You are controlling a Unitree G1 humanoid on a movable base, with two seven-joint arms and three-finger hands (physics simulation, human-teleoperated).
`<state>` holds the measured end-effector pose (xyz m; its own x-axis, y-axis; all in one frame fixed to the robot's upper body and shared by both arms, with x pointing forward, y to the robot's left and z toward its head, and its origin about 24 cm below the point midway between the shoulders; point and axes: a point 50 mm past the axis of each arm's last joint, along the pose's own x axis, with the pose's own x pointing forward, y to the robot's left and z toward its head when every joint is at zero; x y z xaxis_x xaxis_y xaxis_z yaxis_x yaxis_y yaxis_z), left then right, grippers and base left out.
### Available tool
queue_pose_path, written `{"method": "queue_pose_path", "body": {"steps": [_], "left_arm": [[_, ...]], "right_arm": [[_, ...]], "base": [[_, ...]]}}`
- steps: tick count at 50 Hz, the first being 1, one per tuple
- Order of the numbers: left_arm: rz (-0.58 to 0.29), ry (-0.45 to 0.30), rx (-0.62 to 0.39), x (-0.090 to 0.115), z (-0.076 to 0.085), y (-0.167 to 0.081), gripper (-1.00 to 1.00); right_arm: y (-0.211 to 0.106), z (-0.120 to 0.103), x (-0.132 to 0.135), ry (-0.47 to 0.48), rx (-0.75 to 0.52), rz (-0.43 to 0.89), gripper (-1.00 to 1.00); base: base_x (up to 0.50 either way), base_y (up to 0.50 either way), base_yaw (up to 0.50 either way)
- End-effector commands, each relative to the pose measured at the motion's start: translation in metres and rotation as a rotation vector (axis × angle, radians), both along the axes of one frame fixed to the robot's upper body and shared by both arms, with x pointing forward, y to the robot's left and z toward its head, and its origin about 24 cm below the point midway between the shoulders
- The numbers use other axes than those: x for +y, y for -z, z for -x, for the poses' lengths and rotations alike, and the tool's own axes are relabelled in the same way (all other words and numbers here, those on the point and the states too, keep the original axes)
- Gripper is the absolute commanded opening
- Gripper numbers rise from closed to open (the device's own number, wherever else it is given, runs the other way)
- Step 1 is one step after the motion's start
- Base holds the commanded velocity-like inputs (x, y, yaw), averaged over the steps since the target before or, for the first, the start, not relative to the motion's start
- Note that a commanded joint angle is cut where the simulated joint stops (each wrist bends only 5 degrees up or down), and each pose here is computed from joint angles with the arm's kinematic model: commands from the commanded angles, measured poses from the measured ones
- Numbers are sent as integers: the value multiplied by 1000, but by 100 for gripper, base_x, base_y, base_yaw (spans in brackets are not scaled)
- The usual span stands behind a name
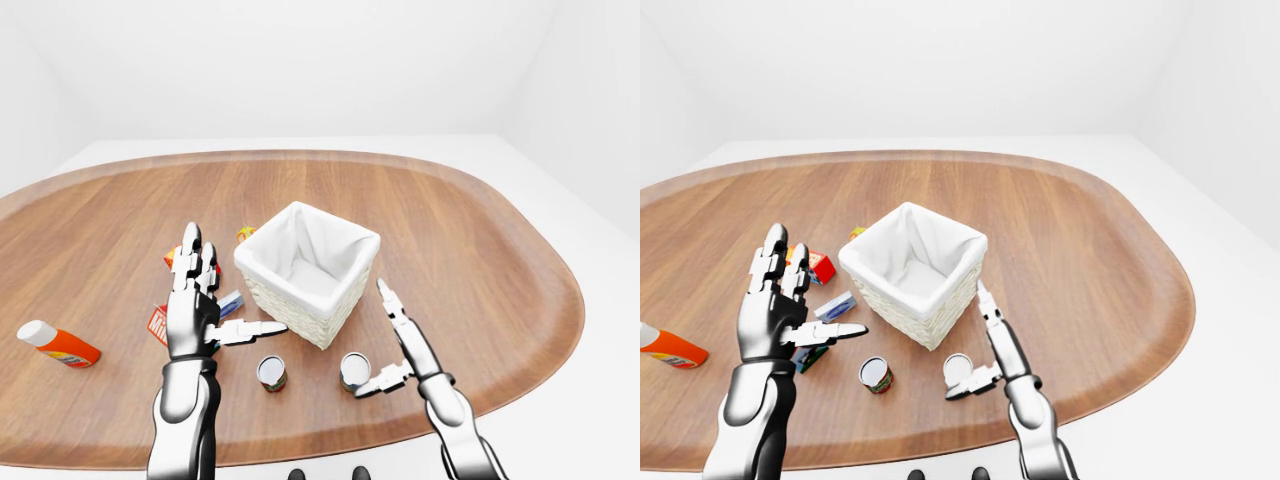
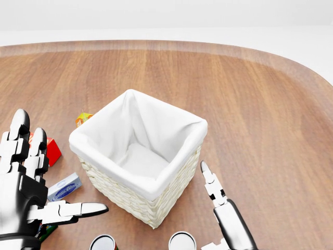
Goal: Pick up the alphabet soup, and put it in the basket.
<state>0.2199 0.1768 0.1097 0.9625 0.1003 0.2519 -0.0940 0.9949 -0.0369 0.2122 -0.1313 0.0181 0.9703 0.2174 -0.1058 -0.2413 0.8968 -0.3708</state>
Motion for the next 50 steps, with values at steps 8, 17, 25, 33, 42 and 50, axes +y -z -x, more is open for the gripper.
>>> {"method": "queue_pose_path", "body": {"steps": [8, 17, 25, 33, 42, 50], "left_arm": [[-3, 2, 1, -1, 0, 2, 100], [-4, 2, 1, -1, 0, 1, 100], [-1, 1, 0, -1, 0, 0, 100], [0, 1, 1, -1, 1, -1, 100], [0, 1, 0, -1, 1, 0, 100], [-1, 2, 0, -1, 1, 0, 100]], "right_arm": [[22, 6, 4, -37, 84, 57, 100], [30, 8, 6, -50, 118, 78, 100], [34, 8, 7, -49, 128, 93, 100], [41, 7, 6, -38, 152, 106, 100], [44, 5, 5, -17, 158, 107, 100], [48, 5, 5, -11, 173, 113, 100]], "base": [[0, 0, 0], [0, 0, 0], [0, 0, 0], [0, 0, 0], [0, 0, 0], [0, 0, 0]]}}
